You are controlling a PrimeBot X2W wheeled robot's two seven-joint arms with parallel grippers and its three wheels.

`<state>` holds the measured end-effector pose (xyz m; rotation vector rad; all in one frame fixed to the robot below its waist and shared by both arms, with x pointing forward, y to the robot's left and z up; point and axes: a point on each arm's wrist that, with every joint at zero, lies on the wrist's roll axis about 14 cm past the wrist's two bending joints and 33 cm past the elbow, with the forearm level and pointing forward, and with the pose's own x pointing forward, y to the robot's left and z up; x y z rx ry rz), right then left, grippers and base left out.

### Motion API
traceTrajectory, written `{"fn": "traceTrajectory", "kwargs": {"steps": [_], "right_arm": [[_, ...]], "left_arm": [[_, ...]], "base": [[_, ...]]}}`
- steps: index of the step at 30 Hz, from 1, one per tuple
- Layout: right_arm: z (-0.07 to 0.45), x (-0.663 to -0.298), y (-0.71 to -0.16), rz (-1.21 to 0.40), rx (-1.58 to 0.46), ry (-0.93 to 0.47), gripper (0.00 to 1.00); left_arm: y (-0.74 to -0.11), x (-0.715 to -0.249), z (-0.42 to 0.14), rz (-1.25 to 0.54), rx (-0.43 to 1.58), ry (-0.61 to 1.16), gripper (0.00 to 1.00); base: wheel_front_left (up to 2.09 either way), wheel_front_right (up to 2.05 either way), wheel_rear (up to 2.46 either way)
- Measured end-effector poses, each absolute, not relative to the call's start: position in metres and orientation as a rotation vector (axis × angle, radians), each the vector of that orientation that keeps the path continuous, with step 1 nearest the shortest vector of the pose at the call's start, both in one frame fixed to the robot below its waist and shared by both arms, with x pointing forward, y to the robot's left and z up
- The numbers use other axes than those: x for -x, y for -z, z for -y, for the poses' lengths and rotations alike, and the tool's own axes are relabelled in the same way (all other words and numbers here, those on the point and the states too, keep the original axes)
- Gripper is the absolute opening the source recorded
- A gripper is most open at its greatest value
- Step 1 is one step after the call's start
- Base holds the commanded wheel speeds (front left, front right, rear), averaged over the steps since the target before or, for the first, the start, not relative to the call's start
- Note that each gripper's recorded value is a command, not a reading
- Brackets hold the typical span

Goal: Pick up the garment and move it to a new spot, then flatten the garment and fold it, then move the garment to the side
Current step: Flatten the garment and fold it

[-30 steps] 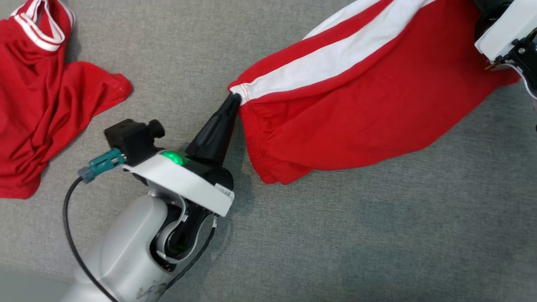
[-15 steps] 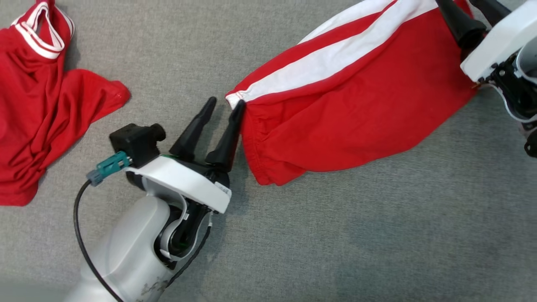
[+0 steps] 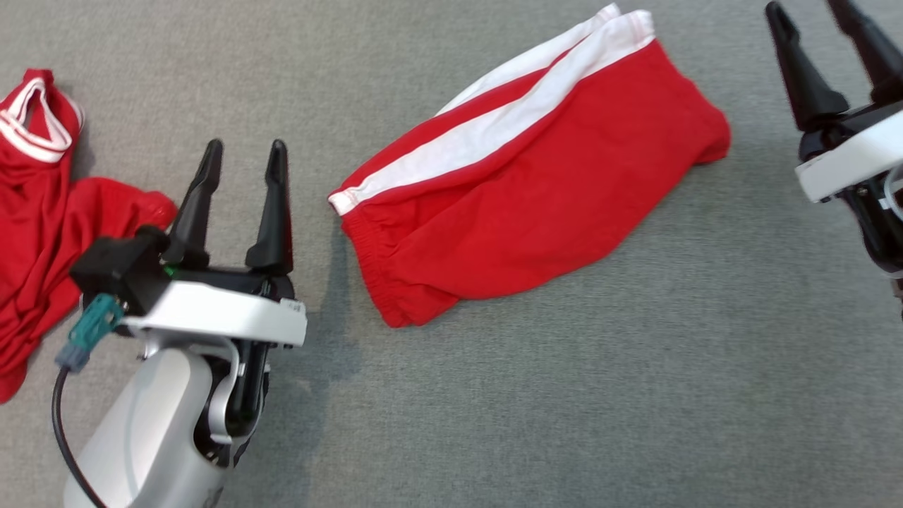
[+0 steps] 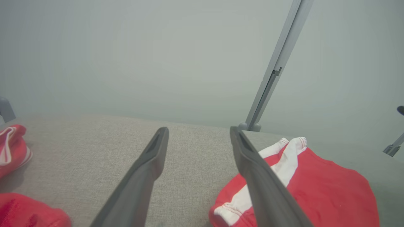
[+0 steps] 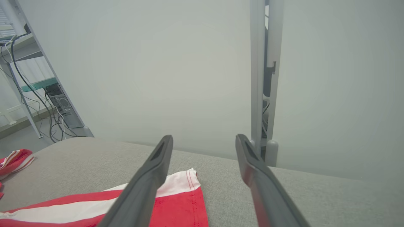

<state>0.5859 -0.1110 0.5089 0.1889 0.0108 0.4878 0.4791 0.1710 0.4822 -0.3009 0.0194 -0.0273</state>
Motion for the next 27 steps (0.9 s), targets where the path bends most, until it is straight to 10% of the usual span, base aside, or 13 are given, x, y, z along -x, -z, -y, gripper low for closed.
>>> {"fn": "traceTrajectory", "kwargs": {"steps": [13,27], "right_arm": [[0.163,-0.51,-0.494,0.045,-0.09,-0.286,1.0],[0.158,-0.51,-0.486,0.038,-0.106,-0.274,1.0]], "left_arm": [[-0.487,-0.464,-0.159,0.014,0.197,0.061,1.0],[-0.473,-0.462,-0.16,-0.023,0.185,0.066,1.0]], "base": [[0.0,0.0,0.0],[0.0,0.0,0.0]]}}
